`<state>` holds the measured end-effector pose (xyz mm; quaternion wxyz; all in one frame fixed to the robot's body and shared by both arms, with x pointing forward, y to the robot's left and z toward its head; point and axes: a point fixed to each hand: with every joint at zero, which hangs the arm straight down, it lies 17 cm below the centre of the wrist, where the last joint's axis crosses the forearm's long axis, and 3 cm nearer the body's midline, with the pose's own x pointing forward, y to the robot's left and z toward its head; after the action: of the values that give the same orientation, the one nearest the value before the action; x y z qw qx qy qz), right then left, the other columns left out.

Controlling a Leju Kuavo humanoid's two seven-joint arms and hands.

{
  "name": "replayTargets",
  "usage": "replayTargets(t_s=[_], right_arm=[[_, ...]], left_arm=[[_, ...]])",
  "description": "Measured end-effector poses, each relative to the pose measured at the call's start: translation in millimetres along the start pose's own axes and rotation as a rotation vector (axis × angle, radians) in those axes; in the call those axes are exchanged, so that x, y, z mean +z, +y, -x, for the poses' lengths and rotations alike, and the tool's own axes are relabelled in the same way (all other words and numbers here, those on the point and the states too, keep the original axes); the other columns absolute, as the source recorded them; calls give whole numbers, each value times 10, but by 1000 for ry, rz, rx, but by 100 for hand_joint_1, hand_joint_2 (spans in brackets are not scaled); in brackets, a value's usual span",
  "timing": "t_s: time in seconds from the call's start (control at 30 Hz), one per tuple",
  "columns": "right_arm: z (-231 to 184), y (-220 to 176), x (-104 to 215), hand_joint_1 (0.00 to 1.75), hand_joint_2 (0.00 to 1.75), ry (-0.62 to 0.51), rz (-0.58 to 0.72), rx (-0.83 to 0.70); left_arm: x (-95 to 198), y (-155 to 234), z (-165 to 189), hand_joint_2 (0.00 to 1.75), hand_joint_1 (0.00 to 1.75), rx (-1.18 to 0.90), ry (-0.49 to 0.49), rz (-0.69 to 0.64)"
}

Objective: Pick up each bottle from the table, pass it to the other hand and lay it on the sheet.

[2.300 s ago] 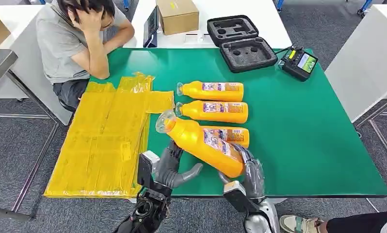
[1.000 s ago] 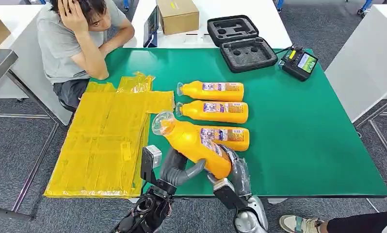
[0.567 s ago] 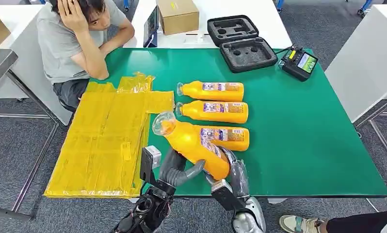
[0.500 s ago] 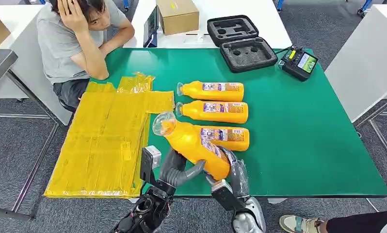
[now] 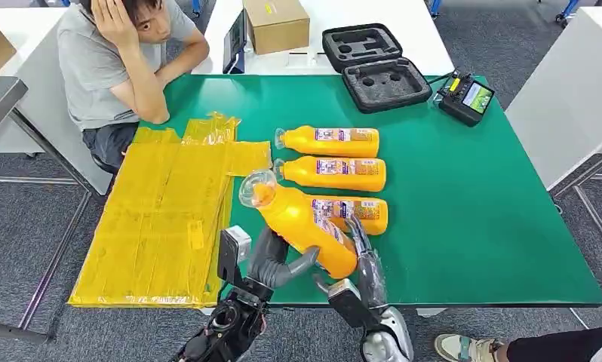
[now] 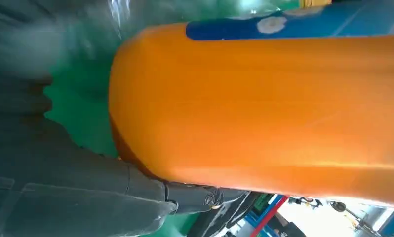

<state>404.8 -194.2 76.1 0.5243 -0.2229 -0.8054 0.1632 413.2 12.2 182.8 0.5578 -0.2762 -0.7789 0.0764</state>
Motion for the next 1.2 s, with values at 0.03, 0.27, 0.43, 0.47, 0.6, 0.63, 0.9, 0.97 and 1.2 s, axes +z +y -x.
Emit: replayTargets(t_s=[0.03, 0.27, 0.43, 0.47, 0.6, 0.63, 0.9, 0.97, 1.2], right_arm=[[4, 3, 3, 0, 175, 1, -1, 0], [26, 5, 28, 0, 175, 11, 2, -3], [50, -5, 58, 0, 175, 26, 11, -13], [54, -18, 79, 0, 175, 32, 17, -22], [20, -16, 99, 0, 175, 27, 18, -30], [9, -22, 100, 0, 175, 25, 20, -33], [-74, -90, 100, 0, 175, 9, 41, -53], [-84, -102, 91, 0, 175, 5, 42, -54], [-118, -110, 76, 0, 175, -7, 42, -55]], left_arm=[[-1, 4, -3, 175, 173, -4, -2, -2], [-14, 72, -65, 175, 162, -95, -39, -15], [-31, 134, -159, 175, 152, -202, -88, -19], [-36, 160, -199, 175, 150, -257, -109, -16], [-48, 237, -266, 175, 155, -334, -141, -10], [-49, 251, -293, 175, 154, -368, -155, -9], [-66, 405, -489, 175, 148, -694, -251, 42], [-71, 451, -522, 175, 148, -720, -258, 42], [-72, 534, -579, 175, 154, -747, -268, 44]])
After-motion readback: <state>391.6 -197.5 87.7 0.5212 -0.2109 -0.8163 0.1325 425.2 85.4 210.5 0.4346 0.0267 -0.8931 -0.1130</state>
